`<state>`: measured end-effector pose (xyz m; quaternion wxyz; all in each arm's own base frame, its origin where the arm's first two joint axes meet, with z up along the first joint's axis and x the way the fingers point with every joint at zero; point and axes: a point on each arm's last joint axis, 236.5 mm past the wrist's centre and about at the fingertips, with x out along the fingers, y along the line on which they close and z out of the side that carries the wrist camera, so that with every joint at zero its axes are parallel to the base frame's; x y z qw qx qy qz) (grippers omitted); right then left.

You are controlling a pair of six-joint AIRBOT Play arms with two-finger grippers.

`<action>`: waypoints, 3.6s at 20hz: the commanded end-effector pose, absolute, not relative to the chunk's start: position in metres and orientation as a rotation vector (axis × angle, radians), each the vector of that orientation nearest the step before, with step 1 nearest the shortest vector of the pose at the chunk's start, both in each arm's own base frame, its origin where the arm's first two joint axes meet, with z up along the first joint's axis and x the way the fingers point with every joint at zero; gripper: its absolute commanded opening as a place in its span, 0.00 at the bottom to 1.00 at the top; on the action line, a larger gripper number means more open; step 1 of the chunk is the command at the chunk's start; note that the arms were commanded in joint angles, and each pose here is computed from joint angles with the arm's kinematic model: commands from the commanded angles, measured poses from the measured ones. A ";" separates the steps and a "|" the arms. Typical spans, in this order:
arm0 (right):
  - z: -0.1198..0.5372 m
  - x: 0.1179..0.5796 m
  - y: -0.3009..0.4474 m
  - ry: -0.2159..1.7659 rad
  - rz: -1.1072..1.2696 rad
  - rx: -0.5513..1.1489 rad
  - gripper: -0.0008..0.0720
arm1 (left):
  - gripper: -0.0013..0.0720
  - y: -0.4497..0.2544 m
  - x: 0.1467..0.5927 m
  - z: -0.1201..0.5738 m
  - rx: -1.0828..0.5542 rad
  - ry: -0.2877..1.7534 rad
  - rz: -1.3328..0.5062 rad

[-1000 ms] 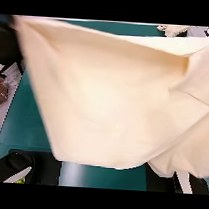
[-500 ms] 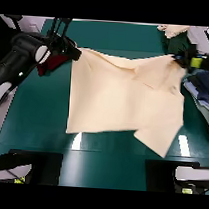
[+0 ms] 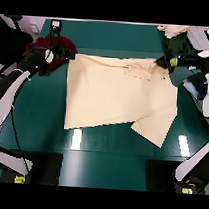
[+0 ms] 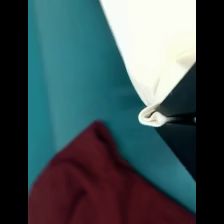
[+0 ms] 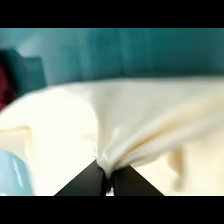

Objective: Fold the shirts.

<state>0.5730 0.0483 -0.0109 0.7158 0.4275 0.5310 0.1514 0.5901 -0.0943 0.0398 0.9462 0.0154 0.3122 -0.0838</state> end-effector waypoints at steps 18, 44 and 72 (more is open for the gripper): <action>0.018 0.400 -0.056 1.348 0.145 0.747 0.62 | 0.71 -0.031 0.407 0.041 -0.208 1.305 -0.307; -0.093 0.222 -0.036 1.568 0.023 0.971 0.81 | 0.70 -0.126 0.223 -0.020 -0.683 1.431 -0.526; -0.056 0.241 0.008 1.474 0.131 0.852 0.05 | 0.70 -0.131 0.178 -0.066 -0.820 1.589 -0.398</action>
